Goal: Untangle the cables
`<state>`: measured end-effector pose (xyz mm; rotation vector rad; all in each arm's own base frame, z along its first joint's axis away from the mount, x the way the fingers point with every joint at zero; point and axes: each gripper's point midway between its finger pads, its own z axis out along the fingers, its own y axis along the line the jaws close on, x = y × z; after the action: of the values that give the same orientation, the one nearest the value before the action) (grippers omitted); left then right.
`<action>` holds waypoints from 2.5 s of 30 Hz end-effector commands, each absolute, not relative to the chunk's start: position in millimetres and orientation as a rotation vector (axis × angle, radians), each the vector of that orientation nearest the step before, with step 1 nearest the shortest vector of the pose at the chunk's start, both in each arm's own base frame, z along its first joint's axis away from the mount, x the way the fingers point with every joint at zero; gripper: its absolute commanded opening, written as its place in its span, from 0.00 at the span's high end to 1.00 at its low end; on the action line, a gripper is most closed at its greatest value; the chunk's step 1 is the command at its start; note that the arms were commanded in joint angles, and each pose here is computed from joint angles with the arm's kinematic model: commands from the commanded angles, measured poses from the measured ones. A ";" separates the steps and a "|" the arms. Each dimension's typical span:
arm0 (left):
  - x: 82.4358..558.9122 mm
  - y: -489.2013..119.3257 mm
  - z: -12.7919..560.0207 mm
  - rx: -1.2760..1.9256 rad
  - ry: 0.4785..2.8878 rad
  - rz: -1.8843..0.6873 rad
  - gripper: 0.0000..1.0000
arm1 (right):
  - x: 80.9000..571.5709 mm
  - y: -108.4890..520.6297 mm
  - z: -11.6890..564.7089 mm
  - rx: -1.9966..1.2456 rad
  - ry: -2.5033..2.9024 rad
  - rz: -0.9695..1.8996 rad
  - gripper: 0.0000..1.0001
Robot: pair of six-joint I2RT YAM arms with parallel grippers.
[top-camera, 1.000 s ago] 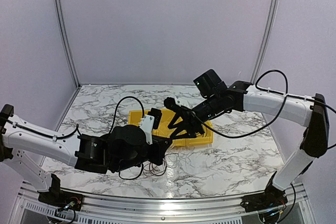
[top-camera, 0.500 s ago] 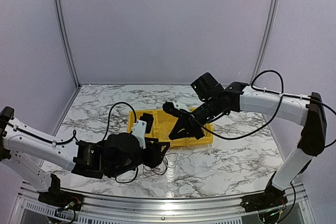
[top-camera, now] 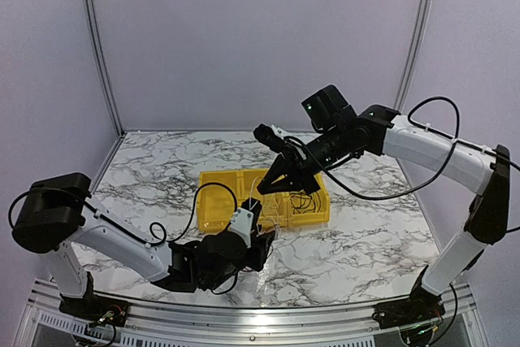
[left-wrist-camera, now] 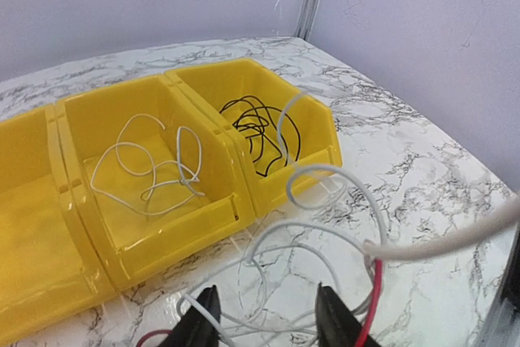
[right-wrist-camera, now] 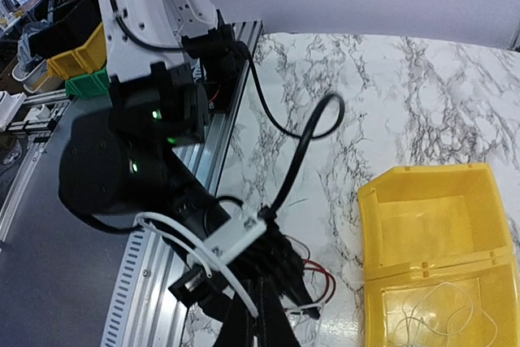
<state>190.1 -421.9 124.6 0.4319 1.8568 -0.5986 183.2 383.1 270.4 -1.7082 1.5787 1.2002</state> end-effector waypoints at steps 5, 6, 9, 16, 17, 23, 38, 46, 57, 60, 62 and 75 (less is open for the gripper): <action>186.8 -454.1 122.0 0.425 1.796 -0.760 0.85 | 183.2 369.2 382.9 -1.629 1.359 1.211 1.00; 185.6 -452.2 117.3 0.424 1.806 -0.765 0.89 | 185.6 364.9 400.2 -1.606 1.324 1.215 1.00; 184.1 -445.4 106.8 0.393 1.829 -0.787 0.99 | 192.8 350.3 450.4 -1.542 1.223 1.223 1.00; 181.7 -440.4 90.0 0.366 1.871 -0.809 1.00 | 184.3 315.6 556.2 -1.417 0.983 1.061 1.00; 182.0 -440.9 90.1 0.368 1.870 -0.809 1.00 | 183.6 311.9 564.6 -1.404 0.968 1.050 1.00; 182.2 -443.3 92.3 0.379 1.870 -0.826 0.89 | 190.1 304.8 571.0 -1.379 0.970 1.033 1.00; 166.7 -421.6 108.4 0.358 1.893 -0.944 1.00 | 190.1 303.0 568.3 -1.368 0.978 1.026 1.00; 154.3 -398.6 115.1 0.342 1.915 -1.016 0.93 | 208.3 313.7 536.8 -1.365 1.060 1.054 1.00; 146.5 -364.6 115.3 0.330 1.932 -1.010 0.63 | 252.5 336.0 477.6 -1.337 1.199 1.050 1.00; 148.8 -352.5 113.8 0.292 1.935 -0.995 0.63 | 267.2 343.2 458.1 -1.330 1.238 1.041 1.00; 149.5 -347.1 113.1 0.282 1.934 -0.986 0.62 | 276.3 347.4 446.2 -1.327 1.258 1.031 1.00; 152.5 -337.7 109.1 0.258 1.940 -0.952 0.62 | 353.5 375.4 316.4 -1.346 1.506 0.937 1.00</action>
<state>151.3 -345.0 113.4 0.2711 1.9303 -0.9844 326.6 371.4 343.5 -1.3535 1.4638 0.9857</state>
